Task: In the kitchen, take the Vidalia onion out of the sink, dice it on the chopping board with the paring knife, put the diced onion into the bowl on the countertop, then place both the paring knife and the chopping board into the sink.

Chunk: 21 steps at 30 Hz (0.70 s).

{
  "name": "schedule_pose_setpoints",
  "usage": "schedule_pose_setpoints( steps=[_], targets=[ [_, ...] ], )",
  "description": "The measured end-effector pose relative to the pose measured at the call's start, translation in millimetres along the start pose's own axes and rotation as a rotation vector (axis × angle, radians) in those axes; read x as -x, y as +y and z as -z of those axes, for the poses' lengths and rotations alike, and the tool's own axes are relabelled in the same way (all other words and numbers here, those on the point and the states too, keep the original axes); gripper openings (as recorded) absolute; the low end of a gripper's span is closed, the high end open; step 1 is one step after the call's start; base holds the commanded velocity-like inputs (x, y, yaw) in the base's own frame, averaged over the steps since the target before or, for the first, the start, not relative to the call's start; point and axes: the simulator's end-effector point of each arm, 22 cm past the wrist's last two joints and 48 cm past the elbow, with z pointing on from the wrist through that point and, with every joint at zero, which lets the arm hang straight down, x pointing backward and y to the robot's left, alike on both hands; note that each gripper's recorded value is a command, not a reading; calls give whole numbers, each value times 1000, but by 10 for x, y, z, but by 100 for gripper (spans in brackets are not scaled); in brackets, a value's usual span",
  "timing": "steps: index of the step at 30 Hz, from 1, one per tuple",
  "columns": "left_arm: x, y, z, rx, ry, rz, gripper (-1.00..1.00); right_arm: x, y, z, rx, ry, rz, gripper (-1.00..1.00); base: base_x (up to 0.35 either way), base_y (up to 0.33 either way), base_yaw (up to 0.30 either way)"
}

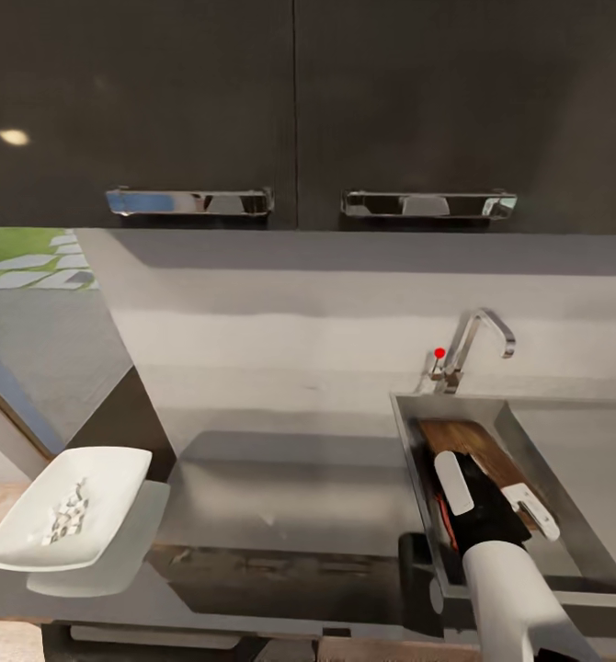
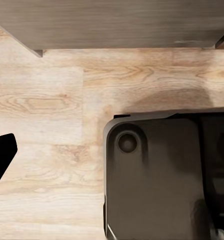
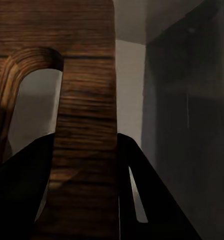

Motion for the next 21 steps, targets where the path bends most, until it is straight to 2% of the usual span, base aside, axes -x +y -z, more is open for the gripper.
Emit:
schedule_pose_setpoints(
  steps=[2,7,13,17,21],
  targets=[
    [-11,0,3,0,3,0,100,-65,-19,-38,-9,1,4,-100,0,0,0],
    [-43,0,11,0,12,-1,100,-205,85,-123,41,7,34,-100,0,0,0],
    [-74,-1,20,-1,22,-2,100,-263,73,-190,37,-1,22,-100,0,0,0],
    [-91,-3,26,-2,27,-2,100,-237,3,-317,12,-15,36,-100,0,-97,0],
    [-111,-4,32,-2,33,-2,100,-229,47,-368,33,-26,52,-100,0,-146,0]
  ],
)
